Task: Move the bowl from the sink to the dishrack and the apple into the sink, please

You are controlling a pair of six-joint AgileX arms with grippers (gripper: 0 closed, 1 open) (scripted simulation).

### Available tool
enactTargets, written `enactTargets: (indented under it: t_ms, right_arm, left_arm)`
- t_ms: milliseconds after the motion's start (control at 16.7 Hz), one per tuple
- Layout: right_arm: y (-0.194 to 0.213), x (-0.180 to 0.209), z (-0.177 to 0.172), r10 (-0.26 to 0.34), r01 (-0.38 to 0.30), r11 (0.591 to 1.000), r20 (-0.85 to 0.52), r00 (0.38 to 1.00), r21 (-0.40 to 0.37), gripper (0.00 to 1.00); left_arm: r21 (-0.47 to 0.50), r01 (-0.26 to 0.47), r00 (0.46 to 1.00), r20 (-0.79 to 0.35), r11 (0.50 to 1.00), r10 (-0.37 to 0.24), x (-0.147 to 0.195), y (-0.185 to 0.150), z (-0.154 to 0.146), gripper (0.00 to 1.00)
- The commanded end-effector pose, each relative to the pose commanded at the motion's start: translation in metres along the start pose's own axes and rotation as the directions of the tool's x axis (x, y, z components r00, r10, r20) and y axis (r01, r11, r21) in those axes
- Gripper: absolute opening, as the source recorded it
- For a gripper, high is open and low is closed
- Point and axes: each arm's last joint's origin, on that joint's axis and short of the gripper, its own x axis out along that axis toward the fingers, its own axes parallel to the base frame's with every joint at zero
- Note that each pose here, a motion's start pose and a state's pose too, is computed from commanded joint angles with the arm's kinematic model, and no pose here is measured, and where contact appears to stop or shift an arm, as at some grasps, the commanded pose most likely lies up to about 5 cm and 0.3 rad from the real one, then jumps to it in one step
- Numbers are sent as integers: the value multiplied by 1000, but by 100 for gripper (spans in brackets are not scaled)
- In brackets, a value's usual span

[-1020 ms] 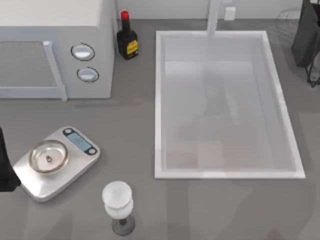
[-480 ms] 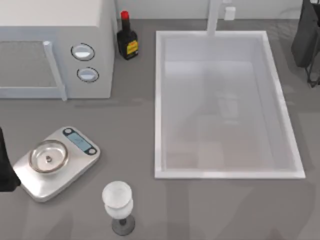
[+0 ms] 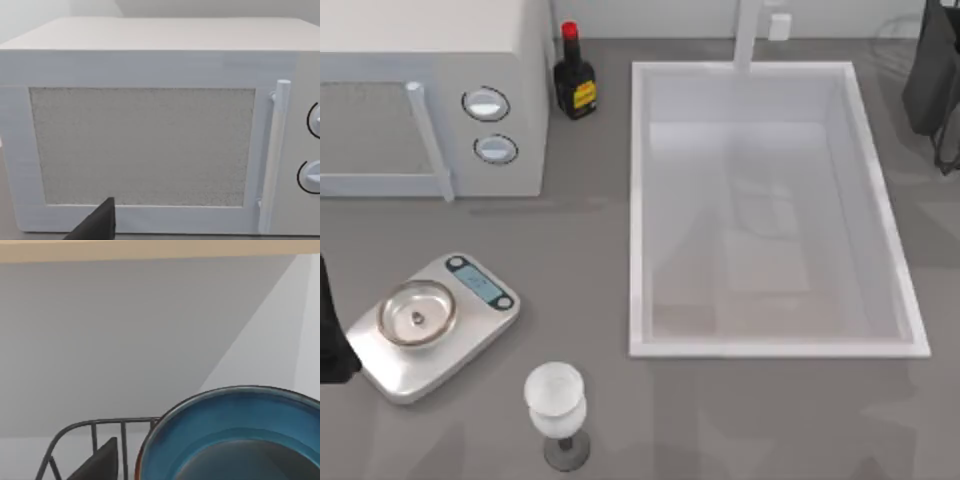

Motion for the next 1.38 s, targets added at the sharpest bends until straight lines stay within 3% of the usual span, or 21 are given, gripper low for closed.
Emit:
enactTargets:
  t_ms: [360,780,1140,1380]
  right_arm:
    - [34,-99,22,-50,50,998,-7,999,24,100]
    - [67,-207,-23,-34,34,999,35,999,4,100]
    - [77,-233,-82,27,-26,999,32,999,-23,100]
    - [78,-234,-93,39,-38,999,21,999,-27,100]
  left_arm:
    - [0,0,1000,0,1000,0,0,0,0,100]
    - [0,0,1000,0,1000,0,0,0,0,100]
    - [0,0,1000,0,1000,0,0,0,0,100]
    - [0,0,1000,0,1000,0,0,0,0,100]
